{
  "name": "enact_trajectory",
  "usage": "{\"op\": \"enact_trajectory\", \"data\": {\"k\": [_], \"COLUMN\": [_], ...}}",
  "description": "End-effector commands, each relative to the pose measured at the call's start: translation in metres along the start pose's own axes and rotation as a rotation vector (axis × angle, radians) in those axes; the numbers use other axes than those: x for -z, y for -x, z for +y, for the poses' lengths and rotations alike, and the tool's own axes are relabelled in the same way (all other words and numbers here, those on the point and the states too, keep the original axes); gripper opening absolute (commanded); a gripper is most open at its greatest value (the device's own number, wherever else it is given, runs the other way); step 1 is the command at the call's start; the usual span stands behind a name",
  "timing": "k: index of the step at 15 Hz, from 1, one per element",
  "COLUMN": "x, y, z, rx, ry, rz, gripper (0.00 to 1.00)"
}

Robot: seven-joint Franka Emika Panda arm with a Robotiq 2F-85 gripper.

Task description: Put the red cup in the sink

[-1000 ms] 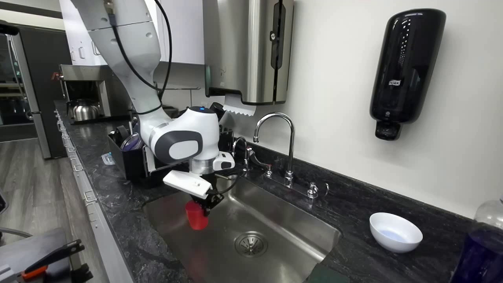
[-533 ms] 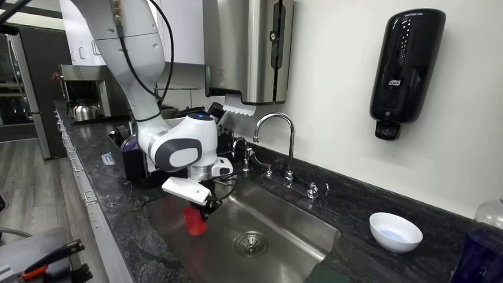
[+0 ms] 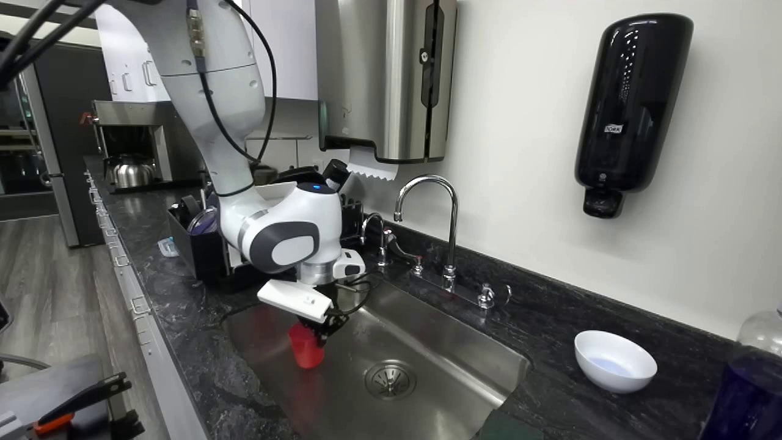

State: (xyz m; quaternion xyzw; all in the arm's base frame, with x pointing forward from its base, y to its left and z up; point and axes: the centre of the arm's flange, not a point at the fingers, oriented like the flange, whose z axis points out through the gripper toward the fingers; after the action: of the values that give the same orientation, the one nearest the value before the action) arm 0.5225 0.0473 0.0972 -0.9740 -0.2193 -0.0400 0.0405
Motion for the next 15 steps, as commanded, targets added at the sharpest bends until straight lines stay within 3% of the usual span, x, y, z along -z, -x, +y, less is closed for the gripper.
{"op": "enact_trajectory", "data": {"k": [1, 7, 8, 10, 15], "x": [-0.01, -0.025, -0.026, -0.029, -0.019], "y": [-0.007, -0.01, -0.01, -0.01, -0.009], "z": [0.006, 0.007, 0.007, 0.007, 0.0], "rx": [-0.004, -0.003, -0.005, -0.006, 0.007], "ry": [-0.011, -0.022, -0.023, -0.024, -0.019], "rz": [0.0, -0.013, -0.014, -0.017, -0.022], "gripper": [0.01, 0.01, 0.29, 0.36, 0.7]}}
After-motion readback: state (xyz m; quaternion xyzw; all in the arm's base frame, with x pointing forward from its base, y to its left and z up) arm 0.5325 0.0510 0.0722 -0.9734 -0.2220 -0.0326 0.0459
